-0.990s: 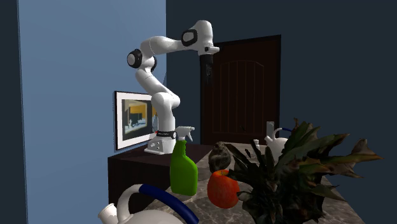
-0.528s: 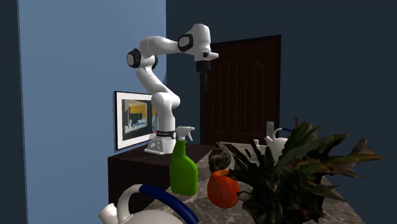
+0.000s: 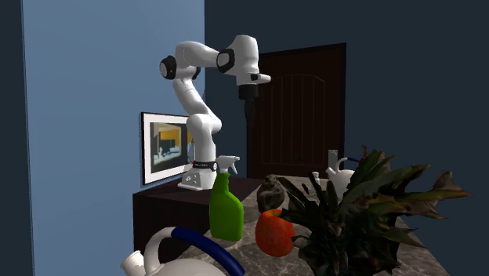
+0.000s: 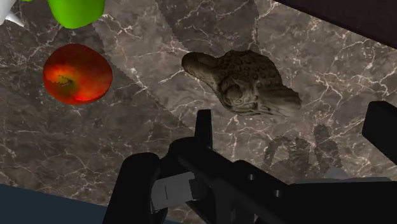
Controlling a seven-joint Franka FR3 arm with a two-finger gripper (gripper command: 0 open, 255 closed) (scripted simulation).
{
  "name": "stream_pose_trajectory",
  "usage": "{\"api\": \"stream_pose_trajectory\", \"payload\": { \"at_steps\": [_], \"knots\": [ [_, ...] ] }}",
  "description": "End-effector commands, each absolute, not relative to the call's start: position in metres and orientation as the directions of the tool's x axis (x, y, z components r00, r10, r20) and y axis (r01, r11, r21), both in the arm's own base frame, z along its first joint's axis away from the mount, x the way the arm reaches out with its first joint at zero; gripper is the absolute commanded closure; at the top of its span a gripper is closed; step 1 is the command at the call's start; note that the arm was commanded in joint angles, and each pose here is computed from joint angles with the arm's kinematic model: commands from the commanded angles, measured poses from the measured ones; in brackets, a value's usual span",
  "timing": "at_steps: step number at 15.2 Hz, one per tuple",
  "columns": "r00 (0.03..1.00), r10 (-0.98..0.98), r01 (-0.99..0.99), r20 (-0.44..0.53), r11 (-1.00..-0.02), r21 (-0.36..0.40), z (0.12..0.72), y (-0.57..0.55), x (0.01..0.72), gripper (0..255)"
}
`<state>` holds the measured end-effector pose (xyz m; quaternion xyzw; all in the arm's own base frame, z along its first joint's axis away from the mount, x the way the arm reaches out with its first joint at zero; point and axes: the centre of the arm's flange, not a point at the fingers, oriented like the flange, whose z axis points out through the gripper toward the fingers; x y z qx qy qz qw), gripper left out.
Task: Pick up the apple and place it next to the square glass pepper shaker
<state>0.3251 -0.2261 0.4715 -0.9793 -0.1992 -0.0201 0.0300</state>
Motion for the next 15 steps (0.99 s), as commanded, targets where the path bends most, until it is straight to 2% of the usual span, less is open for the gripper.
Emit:
{"api": "stream_pose_trajectory", "payload": {
  "at_steps": [1, 15],
  "knots": [
    [0.902, 0.429, 0.431, 0.051, -0.901, -0.044, 0.455, -0.247, 0.331, 0],
    [0.748, 0.663, 0.664, 0.041, -0.748, -0.012, 0.356, -0.38, 0.405, 0]
  ]
}}
